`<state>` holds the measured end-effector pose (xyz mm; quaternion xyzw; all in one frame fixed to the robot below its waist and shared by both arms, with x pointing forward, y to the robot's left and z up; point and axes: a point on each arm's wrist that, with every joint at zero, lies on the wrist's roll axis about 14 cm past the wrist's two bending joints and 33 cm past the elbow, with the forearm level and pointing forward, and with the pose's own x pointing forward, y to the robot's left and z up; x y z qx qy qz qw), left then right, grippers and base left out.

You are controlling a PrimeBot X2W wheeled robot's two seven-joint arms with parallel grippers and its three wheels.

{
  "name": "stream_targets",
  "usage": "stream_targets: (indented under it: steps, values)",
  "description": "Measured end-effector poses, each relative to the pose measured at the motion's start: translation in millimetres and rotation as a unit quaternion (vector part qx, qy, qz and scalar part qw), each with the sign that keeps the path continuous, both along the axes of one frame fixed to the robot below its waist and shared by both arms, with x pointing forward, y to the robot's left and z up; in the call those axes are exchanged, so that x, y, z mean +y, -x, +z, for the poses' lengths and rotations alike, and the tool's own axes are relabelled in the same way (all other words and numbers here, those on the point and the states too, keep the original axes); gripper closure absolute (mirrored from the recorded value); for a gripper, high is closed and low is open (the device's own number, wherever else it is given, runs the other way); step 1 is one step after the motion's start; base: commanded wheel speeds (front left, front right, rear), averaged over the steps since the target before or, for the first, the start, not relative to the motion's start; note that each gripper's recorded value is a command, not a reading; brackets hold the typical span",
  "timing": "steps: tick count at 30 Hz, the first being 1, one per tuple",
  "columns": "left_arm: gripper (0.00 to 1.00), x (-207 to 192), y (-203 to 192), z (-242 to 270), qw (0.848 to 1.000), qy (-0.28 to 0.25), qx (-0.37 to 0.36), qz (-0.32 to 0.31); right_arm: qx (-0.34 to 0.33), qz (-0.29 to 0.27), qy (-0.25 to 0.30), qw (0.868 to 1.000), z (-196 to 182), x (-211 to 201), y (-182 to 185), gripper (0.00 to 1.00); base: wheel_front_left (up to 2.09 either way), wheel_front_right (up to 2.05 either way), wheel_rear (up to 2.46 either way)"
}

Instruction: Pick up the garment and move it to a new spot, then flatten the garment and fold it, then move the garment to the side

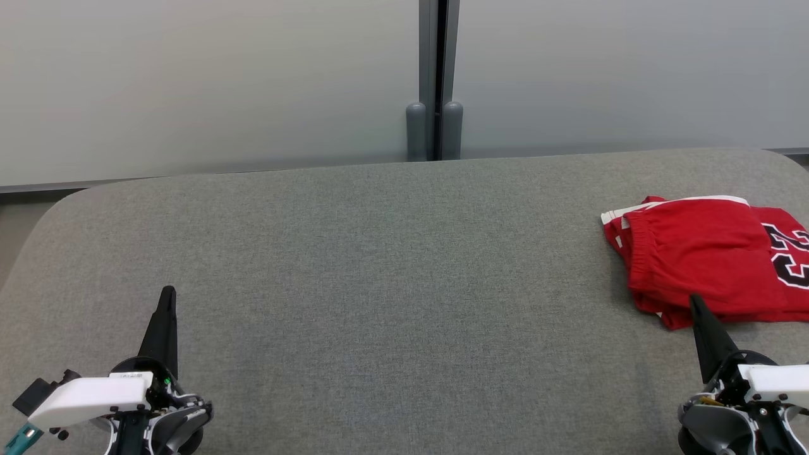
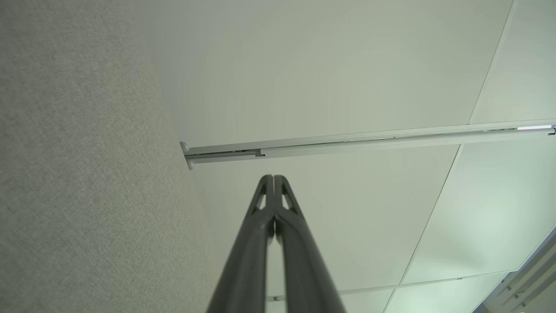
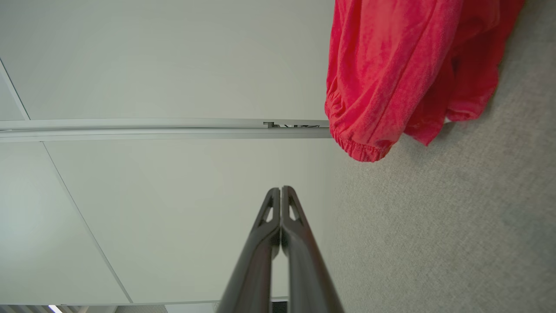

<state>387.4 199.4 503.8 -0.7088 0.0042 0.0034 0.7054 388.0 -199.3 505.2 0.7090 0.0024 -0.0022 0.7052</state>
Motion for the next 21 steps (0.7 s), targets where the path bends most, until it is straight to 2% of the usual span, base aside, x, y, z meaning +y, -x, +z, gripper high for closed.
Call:
stream_targets:
  steps: [21]
  values:
    - [1.0, 0.1, 0.0, 0.0, 1.0, 0.0, 0.0, 0.0, -0.001, 0.0, 0.0, 1.0, 0.7, 0.1, -0.4, 1.0, 0.0, 0.0, 0.0]
